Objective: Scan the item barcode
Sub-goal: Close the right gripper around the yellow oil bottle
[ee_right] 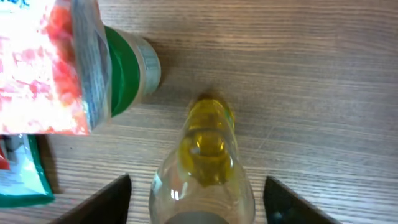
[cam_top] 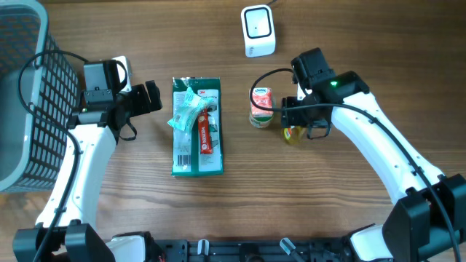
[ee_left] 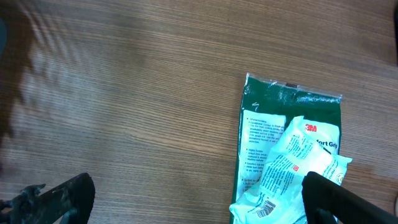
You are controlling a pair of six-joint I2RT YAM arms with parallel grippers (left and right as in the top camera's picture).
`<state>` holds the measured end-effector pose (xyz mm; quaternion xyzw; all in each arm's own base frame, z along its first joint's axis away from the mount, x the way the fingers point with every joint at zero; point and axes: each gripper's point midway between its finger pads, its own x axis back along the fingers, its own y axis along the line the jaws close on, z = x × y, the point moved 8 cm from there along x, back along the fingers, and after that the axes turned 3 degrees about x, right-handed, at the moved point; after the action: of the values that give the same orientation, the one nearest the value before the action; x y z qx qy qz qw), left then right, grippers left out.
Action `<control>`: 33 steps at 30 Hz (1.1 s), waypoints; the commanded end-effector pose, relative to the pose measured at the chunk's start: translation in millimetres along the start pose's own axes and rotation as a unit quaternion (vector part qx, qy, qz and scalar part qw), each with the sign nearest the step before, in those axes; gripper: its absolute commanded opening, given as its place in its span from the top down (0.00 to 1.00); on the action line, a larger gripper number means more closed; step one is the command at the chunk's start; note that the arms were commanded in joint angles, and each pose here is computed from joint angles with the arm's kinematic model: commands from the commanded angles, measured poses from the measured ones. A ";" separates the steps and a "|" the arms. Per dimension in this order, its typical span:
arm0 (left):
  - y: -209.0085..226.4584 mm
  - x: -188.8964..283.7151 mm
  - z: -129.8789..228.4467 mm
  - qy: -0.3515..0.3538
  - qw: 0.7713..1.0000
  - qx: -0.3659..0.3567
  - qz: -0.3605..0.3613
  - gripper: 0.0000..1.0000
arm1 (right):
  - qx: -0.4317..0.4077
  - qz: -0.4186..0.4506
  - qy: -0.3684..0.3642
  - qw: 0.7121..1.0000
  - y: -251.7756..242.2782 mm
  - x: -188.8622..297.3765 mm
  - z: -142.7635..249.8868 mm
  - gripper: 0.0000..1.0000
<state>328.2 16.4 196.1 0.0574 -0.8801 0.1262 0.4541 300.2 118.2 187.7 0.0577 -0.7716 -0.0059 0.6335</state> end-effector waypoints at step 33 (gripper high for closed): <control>-3.5 7.1 -6.6 -0.015 1.000 -0.014 0.007 0.00 | -0.005 0.003 0.010 1.000 -3.8 -15.8 4.9 0.24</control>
<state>328.2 16.4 196.1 0.0574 -0.8801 0.1262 0.4541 297.7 115.9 177.7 0.0577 -0.7677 -0.0024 0.6382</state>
